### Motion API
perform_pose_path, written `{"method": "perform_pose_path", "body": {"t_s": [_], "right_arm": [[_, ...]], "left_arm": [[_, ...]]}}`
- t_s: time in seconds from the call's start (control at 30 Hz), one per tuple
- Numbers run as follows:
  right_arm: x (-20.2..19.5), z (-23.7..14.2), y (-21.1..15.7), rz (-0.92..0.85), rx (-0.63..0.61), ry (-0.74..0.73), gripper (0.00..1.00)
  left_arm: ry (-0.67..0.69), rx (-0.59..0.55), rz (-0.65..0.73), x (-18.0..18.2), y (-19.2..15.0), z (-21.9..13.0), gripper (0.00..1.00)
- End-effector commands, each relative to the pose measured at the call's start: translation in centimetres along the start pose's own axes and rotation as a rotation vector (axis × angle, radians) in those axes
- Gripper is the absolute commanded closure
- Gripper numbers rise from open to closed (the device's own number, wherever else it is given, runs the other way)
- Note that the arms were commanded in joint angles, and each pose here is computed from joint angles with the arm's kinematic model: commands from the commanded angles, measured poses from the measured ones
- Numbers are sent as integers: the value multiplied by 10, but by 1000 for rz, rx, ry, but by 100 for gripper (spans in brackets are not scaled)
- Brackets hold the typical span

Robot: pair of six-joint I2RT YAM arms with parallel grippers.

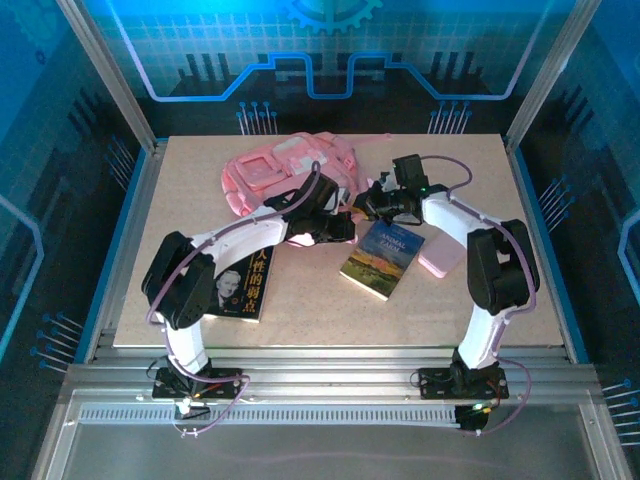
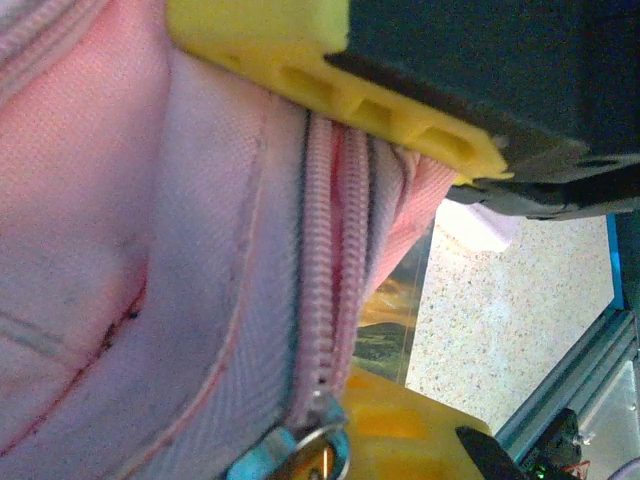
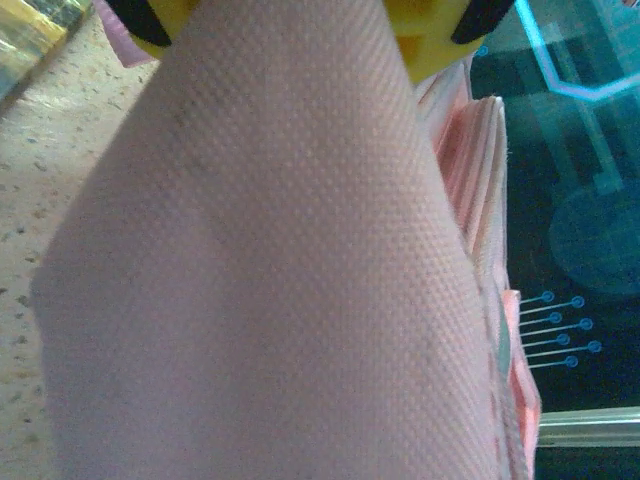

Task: Pack the student bag

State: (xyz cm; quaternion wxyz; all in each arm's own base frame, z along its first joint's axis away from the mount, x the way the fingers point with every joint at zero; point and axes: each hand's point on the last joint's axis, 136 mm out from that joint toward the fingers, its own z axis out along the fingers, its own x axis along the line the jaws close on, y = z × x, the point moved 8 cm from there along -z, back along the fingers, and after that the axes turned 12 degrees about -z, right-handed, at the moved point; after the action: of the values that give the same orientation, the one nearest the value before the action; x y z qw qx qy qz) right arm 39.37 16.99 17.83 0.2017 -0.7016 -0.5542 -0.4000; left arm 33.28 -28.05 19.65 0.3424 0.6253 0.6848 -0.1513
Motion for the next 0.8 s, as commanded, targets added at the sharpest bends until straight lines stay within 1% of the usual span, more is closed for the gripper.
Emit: {"method": "perform_pose_path", "body": {"t_s": [0.0,0.07,0.17,0.23,0.43,0.53,0.67,0.7,0.77], "right_arm": [[0,-26,25,-51,-146,-16,100],[1,-37,29,-84,-160,-74,100],[3,-49,33,-137,-172,-156,100],[2,-53,35,-149,-184,-194,100],[-4,-53,40,-138,-200,-209,100],[-9,-61,45,-138,-235,-249,100],[-5,-69,56,-143,-260,-205,100],[-2,-67,59,-157,-258,-195,100],[7,-65,66,-169,-239,-177,100]], "left_arm": [[30,-26,13,7,-3,-38,100],[115,-22,-28,31,-7,-47,100],[180,-39,-91,59,-9,-66,100],[200,-44,-118,70,-10,-77,100],[292,-51,-148,93,-14,-93,100],[278,-65,-175,100,-16,-101,100],[266,-90,-168,98,-12,-102,100],[247,-94,-167,95,-9,-100,100],[167,-111,-176,83,0,-94,100]]}}
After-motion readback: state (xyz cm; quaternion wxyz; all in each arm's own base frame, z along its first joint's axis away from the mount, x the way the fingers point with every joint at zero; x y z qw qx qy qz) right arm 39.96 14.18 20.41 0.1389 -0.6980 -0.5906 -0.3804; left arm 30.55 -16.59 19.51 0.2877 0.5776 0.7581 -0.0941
